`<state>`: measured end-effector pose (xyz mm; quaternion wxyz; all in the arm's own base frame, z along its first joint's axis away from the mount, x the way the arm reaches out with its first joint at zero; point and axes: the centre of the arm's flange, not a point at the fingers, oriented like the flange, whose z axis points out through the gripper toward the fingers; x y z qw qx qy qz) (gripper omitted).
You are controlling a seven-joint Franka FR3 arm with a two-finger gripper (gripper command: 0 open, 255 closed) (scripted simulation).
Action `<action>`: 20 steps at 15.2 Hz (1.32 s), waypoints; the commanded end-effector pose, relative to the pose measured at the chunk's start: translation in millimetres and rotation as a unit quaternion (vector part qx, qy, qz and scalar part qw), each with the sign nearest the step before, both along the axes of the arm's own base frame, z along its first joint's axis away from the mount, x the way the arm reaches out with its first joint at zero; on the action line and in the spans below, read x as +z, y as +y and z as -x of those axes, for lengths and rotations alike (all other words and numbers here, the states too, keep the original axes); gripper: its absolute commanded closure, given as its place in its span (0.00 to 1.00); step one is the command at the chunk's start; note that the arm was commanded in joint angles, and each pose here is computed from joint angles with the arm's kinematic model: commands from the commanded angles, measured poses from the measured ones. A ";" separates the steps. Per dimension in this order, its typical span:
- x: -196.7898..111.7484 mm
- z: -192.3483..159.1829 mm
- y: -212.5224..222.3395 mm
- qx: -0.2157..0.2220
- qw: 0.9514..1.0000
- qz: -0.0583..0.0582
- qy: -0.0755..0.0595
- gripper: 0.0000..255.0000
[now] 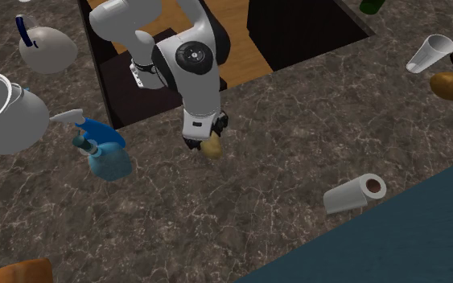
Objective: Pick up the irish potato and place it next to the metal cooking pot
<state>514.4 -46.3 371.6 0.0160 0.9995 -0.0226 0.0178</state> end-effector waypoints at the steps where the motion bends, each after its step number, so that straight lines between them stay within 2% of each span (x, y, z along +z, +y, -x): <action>1: 11.6 -0.1 0.7 0.000 1.000 0.000 0.000 1.00; 20: 111.9 -0.1 0.7 0.000 1.000 0.000 0.000 1.00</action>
